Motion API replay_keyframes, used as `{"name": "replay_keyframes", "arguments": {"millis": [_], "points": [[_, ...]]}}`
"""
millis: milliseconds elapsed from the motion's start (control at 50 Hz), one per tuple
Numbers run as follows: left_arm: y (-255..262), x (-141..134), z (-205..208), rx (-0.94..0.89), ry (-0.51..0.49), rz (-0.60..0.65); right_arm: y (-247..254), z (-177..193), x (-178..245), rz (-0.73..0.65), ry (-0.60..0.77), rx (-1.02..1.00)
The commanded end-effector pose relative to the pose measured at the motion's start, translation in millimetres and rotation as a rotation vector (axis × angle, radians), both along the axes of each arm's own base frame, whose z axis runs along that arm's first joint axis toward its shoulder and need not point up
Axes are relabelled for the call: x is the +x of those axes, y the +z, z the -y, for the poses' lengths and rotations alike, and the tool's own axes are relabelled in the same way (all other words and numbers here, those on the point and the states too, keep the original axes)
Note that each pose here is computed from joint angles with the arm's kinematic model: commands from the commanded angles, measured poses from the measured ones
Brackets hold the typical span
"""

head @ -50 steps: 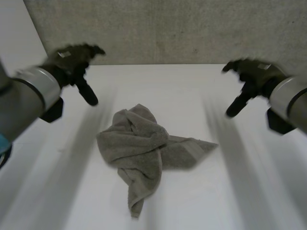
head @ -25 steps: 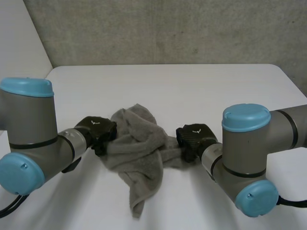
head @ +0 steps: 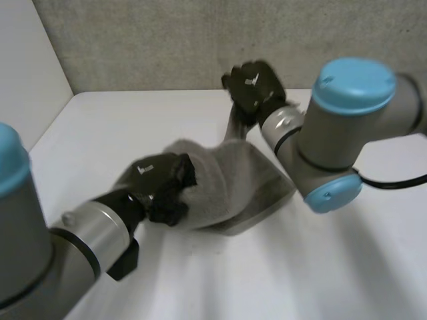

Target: Fold the laundry

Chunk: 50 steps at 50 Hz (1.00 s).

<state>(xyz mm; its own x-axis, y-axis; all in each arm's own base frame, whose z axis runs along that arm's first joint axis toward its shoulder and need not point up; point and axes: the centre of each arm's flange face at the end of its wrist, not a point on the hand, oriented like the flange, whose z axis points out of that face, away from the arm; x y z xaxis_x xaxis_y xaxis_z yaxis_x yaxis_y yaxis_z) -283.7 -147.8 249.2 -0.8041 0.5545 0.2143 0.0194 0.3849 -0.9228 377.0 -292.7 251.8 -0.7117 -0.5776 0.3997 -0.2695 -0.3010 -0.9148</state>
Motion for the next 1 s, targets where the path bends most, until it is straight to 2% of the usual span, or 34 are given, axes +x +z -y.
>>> {"name": "replay_keyframes", "arguments": {"millis": [20, 100, 140, 220, 240, 300, 400, 440, 520, 600, 820, 1000], "points": [[-27, -7, 3, 0.066, 0.001, 0.015, -47, -5, -6, -0.095, -0.037, 0.138], [-19, 0, 21, 0.037, 0.053, -0.006, -27, 4, -28, -0.085, -0.129, 0.136], [-11, 5, 29, 0.015, 0.082, -0.021, -4, 5, -52, -0.071, -0.193, 0.135], [10, 18, 47, -0.046, 0.139, -0.067, 7, 0, -72, -0.040, -0.231, 0.152], [18, 27, 58, -0.072, 0.180, -0.076, 10, 0, -82, -0.019, -0.252, 0.168], [24, 39, 74, -0.114, 0.216, -0.051, 8, 0, -100, 0.003, -0.294, 0.218], [19, 43, 89, -0.150, 0.168, 0.029, -5, -3, -121, -0.013, -0.325, 0.357], [-4, 43, 103, -0.103, 0.113, 0.090, -18, -8, -129, -0.048, -0.310, 0.479], [-24, 43, 112, -0.043, 0.070, 0.114, -32, -13, -132, -0.061, -0.276, 0.586], [-53, 38, 118, 0.046, 0.019, 0.127, -53, -19, -126, -0.012, -0.221, 0.711], [-82, 31, 132, 0.100, 0.006, 0.133, -78, -7, -112, 0.154, -0.178, 0.771], [-94, 19, 128, 0.119, -0.026, 0.138, -96, -2, -96, 0.213, -0.154, 0.797]]}}
